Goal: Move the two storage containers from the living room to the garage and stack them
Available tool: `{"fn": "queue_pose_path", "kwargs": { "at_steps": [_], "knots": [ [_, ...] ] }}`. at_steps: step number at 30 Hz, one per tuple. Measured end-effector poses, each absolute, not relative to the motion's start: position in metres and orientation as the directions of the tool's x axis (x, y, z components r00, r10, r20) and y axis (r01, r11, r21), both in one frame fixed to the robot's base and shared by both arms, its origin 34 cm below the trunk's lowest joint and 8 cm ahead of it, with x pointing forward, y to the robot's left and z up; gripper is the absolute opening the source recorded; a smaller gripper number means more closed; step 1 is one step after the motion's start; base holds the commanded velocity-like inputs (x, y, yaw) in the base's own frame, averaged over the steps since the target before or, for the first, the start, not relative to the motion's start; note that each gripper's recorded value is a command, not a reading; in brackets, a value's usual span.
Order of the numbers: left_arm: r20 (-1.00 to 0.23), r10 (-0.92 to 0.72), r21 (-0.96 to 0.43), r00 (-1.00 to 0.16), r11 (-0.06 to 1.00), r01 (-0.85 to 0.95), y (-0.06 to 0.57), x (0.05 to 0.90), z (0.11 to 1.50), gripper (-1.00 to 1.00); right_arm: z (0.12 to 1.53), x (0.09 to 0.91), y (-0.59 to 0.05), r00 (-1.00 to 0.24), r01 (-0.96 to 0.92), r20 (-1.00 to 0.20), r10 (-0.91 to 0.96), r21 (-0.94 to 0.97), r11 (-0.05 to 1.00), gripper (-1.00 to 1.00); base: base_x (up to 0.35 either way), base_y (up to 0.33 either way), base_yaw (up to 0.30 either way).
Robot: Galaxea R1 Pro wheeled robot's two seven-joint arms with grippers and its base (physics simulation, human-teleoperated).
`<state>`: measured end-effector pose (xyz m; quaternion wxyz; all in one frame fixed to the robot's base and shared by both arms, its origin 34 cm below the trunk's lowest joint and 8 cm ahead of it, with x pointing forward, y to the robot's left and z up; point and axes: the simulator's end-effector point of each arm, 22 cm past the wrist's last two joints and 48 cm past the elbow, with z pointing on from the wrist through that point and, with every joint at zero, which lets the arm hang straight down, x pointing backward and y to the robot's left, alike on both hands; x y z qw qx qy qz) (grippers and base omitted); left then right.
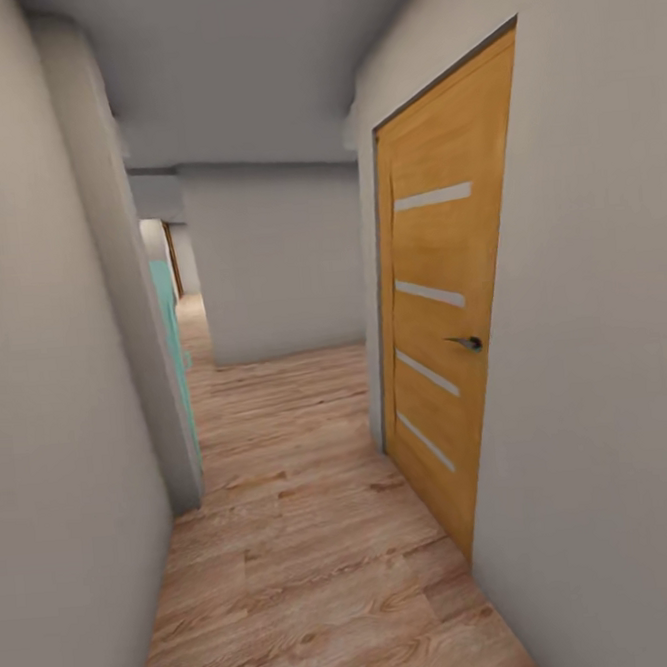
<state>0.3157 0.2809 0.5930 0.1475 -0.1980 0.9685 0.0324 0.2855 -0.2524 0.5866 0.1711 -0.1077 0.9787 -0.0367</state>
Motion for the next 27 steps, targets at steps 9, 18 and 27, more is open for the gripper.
{"fn": "queue_pose_path", "kwargs": {
  "at_steps": [9, 18, 27],
  "knots": [
    [-0.305, -0.372, 0.004, -0.877, 0.92, -0.392, 0.2808, 0.3172, 0.5934, 1.0, 0.5863, 0.2847, -0.255, -0.931, -0.136, -0.328, -0.16, -0.093, 0.986, 1.0, 0.322, 0.0, 0.273],
    [-0.305, -0.368, 0.003, -0.878, 0.922, -0.388, 0.2796, 0.3174, 0.5935, 1.0, 0.5861, 0.2836, -0.2587, -0.939, -0.082, -0.327, -0.106, -0.086, 0.993, 1.0, 0.322, 0.0, 0.037],
    [-0.307, -0.368, 0.003, -0.878, 0.922, -0.388, 0.2797, 0.3178, 0.5936, 1.0, 0.5861, 0.2839, -0.2585, -0.936, -0.106, -0.326, -0.13, -0.092, 0.99, 1.0, 0.322, 0.0, 0.001]
  ]
}}
